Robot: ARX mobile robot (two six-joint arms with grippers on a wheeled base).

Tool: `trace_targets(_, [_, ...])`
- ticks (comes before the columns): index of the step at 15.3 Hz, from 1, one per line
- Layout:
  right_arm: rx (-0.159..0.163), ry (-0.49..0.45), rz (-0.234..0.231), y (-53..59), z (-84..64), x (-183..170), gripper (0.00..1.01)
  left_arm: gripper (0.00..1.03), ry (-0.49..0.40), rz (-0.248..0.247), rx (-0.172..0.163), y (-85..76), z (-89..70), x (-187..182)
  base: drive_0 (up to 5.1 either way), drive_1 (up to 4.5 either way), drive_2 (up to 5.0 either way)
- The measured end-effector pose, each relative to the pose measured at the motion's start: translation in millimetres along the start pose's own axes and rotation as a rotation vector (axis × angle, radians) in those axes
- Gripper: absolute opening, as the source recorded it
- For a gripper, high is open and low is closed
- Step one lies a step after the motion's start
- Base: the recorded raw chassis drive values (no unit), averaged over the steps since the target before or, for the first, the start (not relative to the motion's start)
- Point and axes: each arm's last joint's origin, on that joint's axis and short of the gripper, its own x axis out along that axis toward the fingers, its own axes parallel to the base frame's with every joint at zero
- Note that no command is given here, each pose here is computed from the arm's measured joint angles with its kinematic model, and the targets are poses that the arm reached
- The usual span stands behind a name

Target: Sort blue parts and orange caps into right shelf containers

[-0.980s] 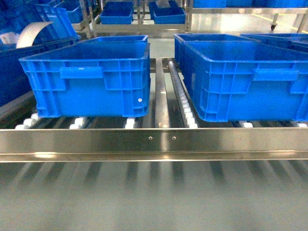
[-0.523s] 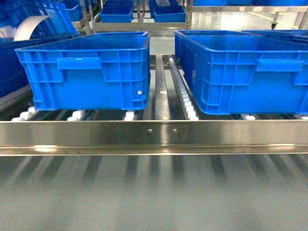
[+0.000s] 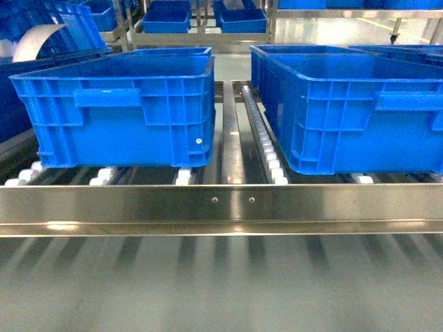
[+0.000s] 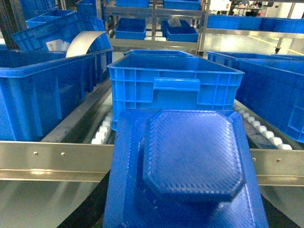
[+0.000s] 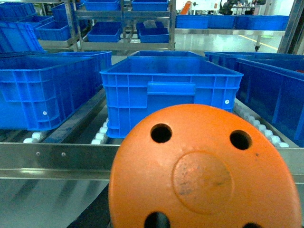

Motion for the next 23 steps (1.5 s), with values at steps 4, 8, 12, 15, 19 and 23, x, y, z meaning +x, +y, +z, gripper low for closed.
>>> trace_targets(4, [0.0, -0.002, 0.0, 0.0, 0.2, 0.0, 0.43, 0.41, 0.0, 0.0, 0.0, 0.0, 0.0, 0.0, 0.0, 0.0, 0.0])
trace_targets(8, [0.0, 0.001, 0.0, 0.0, -0.1, 0.0, 0.43, 0.41, 0.0, 0.0, 0.0, 0.0, 0.0, 0.0, 0.0, 0.0, 0.0])
trace_targets(12, [0.0, -0.004, 0.0, 0.0, 0.4, 0.0, 0.43, 0.41, -0.001, 0.002, 0.0, 0.0, 0.1, 0.0, 0.0, 0.0, 0.0])
trace_targets(15, [0.0, 0.002, 0.0, 0.0, -0.1, 0.0, 0.43, 0.41, 0.001, -0.001, 0.0, 0.0, -0.1, 0.0, 0.0, 0.0, 0.0])
trace_targets(19, [0.0, 0.0, 0.0, 0.0, 0.0, 0.0, 0.43, 0.41, 0.0, 0.0, 0.0, 0.0, 0.0, 0.0, 0.0, 0.0, 0.0])
trace_targets(23, [0.0, 0.0, 0.0, 0.0, 0.0, 0.0, 0.43, 0.41, 0.0, 0.0, 0.0, 0.0, 0.0, 0.0, 0.0, 0.0, 0.0])
